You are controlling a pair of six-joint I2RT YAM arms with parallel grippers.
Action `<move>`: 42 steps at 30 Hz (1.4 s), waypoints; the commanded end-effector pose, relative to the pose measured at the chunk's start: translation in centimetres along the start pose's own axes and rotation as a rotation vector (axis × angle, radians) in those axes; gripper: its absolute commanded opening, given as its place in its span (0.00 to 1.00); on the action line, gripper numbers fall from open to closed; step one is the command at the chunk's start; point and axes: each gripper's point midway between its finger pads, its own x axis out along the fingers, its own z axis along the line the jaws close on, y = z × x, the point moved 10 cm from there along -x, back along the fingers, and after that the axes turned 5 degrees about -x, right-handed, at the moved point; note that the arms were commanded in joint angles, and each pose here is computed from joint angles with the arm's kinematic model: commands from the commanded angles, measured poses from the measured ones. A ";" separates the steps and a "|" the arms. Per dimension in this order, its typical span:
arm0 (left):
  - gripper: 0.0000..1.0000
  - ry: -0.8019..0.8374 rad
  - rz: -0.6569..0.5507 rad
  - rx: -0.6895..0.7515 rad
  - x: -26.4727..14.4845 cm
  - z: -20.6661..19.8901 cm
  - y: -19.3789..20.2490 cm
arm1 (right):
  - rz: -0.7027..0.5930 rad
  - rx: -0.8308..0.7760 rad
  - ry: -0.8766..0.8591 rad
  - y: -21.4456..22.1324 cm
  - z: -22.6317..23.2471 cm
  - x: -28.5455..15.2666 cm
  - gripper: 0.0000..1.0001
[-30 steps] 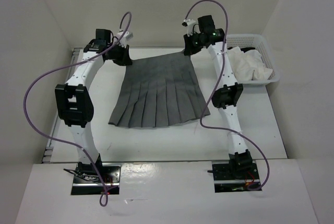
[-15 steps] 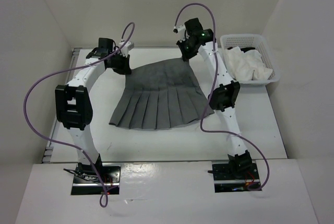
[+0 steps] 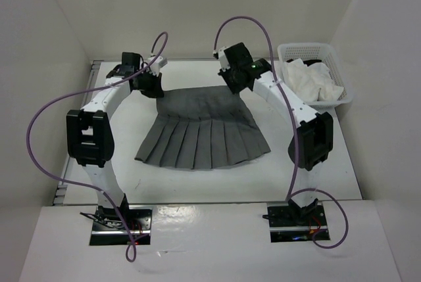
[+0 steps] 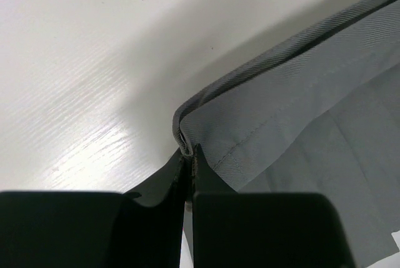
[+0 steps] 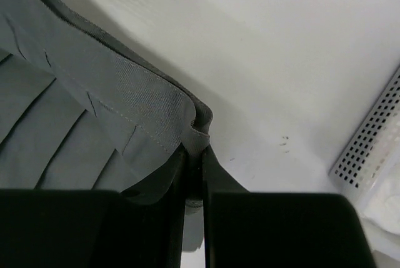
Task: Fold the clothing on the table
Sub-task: Fold the skirt
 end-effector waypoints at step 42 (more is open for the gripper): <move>0.00 -0.170 -0.168 0.206 -7.0 -1.1 -4.4 | -0.223 -0.018 0.302 -2.1 -6.4 0.9 0.00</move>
